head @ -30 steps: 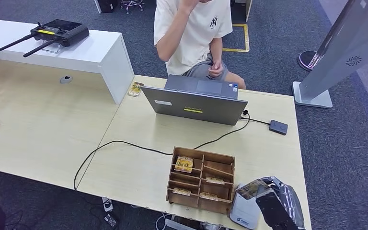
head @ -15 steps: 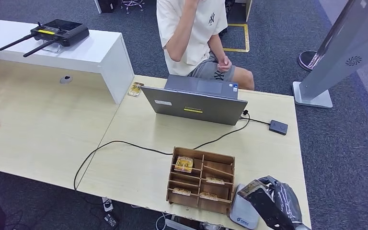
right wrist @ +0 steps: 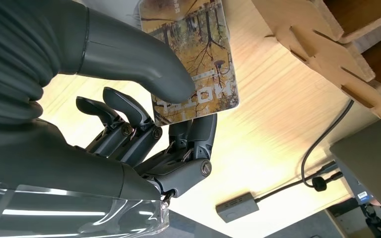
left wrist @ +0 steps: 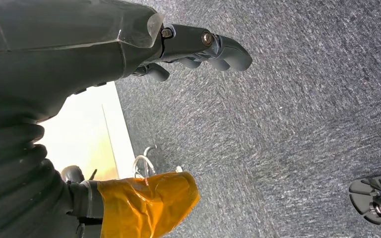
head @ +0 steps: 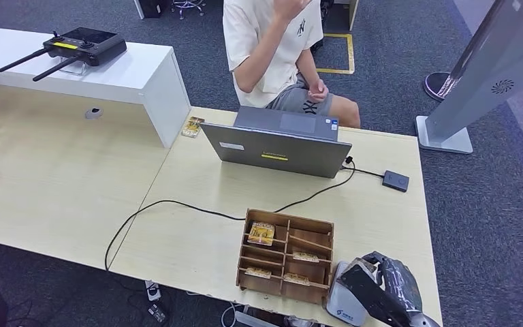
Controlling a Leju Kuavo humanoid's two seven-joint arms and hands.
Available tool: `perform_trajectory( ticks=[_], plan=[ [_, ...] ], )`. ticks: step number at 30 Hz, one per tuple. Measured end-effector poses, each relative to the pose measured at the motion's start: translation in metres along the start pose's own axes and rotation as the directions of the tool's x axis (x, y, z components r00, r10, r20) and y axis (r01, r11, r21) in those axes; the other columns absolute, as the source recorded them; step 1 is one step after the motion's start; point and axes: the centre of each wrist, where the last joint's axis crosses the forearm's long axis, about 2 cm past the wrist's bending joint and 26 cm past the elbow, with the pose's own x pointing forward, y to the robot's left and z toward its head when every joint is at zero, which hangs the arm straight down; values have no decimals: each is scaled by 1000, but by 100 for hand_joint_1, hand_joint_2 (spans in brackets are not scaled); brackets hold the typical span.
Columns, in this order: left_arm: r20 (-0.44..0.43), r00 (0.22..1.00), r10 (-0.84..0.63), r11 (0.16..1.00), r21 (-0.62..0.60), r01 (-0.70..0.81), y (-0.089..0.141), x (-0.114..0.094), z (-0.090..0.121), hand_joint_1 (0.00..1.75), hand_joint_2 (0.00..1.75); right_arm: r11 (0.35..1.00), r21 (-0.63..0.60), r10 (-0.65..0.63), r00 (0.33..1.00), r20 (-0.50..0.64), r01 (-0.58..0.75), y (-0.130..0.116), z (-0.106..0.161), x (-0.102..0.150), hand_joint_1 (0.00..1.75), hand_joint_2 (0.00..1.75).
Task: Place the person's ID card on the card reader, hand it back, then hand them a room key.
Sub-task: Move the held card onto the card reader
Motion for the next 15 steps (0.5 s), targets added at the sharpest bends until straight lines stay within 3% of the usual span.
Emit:
perform_trajectory(
  ticks=[15],
  plan=[
    [-3, 1000, 12, 1000, -2, -12, 0, -1, 0, 0, 175, 998, 29, 57, 998, -16, -56, -1, -6, -1, 175, 175]
  ],
)
